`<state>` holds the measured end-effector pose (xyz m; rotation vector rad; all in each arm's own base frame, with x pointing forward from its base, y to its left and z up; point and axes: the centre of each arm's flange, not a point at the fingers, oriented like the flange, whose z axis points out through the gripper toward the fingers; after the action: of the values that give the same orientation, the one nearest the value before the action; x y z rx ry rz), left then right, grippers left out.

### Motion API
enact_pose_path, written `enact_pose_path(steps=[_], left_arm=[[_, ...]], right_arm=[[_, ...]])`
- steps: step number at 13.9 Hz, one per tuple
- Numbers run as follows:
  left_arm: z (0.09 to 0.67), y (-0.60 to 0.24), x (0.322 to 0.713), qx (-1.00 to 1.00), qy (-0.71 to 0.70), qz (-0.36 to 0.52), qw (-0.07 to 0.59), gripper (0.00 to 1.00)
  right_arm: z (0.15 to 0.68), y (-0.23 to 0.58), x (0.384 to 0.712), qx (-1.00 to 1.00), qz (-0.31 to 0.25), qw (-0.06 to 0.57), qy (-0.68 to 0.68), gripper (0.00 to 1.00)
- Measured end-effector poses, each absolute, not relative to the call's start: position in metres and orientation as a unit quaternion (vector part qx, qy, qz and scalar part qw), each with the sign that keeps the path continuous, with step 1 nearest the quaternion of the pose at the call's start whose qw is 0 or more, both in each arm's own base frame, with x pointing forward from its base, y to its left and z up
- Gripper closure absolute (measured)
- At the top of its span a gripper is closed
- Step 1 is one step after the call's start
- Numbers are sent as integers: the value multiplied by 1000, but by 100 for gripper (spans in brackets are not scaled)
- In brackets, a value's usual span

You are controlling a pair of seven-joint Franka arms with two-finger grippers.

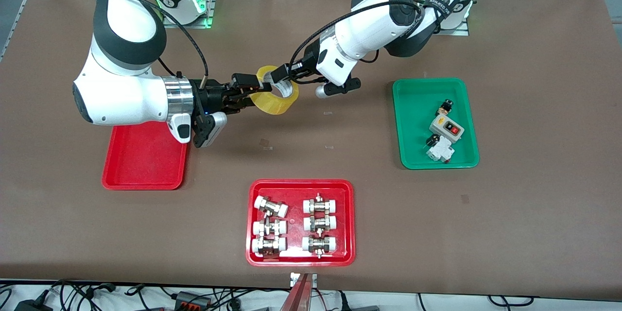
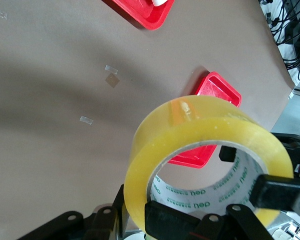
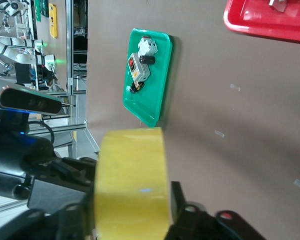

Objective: Left arm passes tape to right arm into tray
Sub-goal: 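Carry the tape with the right gripper while the left gripper withdraws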

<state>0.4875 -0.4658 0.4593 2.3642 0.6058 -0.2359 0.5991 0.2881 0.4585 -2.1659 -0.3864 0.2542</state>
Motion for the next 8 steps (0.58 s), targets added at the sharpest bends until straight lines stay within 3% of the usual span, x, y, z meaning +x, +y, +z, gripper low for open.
enact_pose_path(steps=[1,7,8], left_arm=[[459,-466,488,907,233,-90,338,81],[460,-466,488,907,233,-90,338,85],[461,-466,488,907,233,-89,339,80]], right_arm=[[458,288,599,-875,103,447,-156,46],[457,285,601,-876,102,446,-153,46],[456,284,602,-876,103,446,-152,46]])
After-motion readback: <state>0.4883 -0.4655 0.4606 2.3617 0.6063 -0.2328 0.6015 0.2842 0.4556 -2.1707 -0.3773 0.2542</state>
